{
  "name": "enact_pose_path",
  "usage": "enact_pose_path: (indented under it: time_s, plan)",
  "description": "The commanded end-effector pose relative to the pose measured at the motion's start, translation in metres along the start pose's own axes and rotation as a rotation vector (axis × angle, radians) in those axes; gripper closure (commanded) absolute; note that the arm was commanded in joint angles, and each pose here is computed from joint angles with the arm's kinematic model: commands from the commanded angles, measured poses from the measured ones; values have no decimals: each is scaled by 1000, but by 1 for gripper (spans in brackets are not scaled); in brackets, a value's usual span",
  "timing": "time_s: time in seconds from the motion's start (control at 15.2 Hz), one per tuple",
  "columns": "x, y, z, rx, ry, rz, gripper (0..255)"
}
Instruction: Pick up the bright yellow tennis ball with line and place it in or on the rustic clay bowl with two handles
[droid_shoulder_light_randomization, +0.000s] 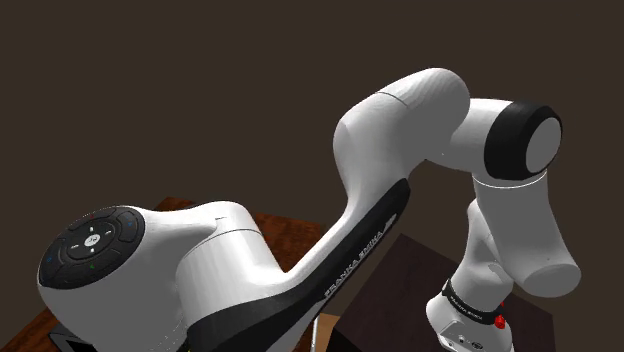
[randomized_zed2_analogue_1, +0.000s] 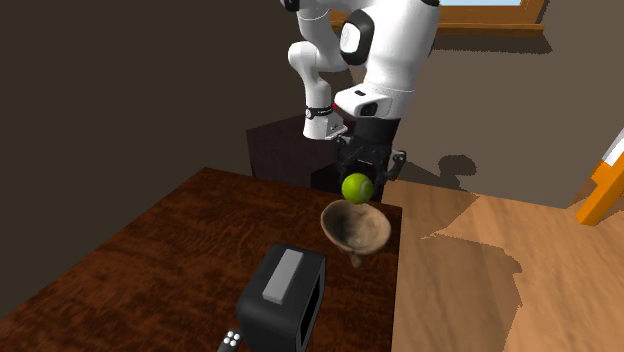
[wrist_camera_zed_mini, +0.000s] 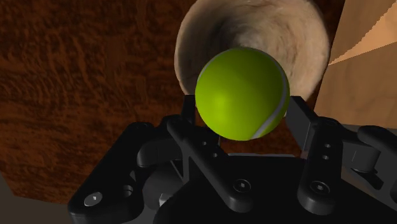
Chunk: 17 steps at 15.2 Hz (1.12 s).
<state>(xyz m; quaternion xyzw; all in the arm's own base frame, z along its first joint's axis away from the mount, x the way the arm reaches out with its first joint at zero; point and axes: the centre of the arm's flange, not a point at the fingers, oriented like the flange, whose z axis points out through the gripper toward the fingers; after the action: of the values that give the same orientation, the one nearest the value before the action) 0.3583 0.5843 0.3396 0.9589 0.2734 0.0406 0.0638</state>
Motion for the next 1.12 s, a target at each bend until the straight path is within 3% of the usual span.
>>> enact_pose_path:
  time_s: [0.0,0.66,1.06]
  plan:
    - [1,-3,11,0,0,0,255]
    - [-2,-10,62,0,0,0,255]
    - [-2,-10,62,0,0,0,255]
